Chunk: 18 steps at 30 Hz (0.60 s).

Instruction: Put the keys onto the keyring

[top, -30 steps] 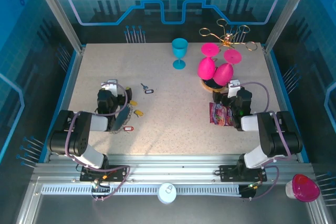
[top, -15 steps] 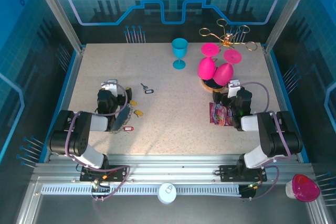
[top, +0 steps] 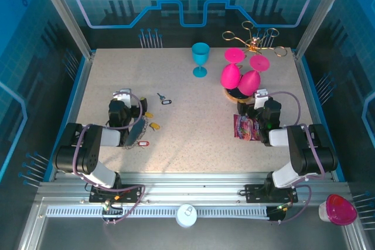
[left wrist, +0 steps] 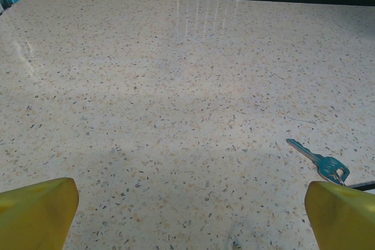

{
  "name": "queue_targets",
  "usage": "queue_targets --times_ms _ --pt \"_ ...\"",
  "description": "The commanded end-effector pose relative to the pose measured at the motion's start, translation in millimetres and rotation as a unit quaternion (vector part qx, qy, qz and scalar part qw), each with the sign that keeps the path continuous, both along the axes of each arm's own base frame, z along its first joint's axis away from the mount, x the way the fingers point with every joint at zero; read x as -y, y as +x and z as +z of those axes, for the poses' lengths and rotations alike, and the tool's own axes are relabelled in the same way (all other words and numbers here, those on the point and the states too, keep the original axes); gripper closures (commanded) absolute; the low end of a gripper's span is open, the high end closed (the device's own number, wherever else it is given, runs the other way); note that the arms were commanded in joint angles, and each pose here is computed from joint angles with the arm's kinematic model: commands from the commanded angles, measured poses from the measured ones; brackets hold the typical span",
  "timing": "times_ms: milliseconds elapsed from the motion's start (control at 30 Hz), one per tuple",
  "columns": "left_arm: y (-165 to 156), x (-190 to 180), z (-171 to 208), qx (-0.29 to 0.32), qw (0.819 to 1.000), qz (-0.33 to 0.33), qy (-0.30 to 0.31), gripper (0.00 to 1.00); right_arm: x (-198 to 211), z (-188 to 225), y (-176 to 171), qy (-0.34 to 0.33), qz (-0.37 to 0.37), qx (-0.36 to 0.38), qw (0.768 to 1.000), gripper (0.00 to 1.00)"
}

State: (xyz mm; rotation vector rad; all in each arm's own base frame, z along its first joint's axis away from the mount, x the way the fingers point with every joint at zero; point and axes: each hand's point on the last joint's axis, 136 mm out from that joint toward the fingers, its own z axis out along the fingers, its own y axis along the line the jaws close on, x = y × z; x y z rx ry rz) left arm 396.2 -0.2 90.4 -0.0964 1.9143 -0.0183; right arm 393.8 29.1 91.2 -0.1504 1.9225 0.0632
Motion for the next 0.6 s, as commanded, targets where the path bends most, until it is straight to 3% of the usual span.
queue_targets --times_ms 0,100,233,333,567 --pt "-4.3 -12.7 13.6 0.030 0.999 0.035 -0.004 0.01 -6.8 12.2 -1.7 -0.008 0.017 0.029 0.999 0.00" --pt "-14.0 -16.4 30.2 0.050 0.998 0.045 -0.006 0.01 2.2 31.5 -13.6 -0.009 -0.014 0.062 0.998 0.00" --pt "-23.8 -18.5 56.9 0.061 0.997 0.054 -0.008 0.01 12.9 48.9 -27.7 -0.003 -0.053 0.051 0.997 0.00" --pt "-29.9 -21.3 74.7 0.070 0.995 0.069 -0.035 0.01 33.3 60.2 -42.4 0.031 -0.128 0.044 0.990 0.00" --pt "-51.7 -12.9 90.8 0.023 0.994 0.062 -0.086 0.01 52.2 76.0 -91.9 0.101 -0.211 0.027 0.972 0.02"
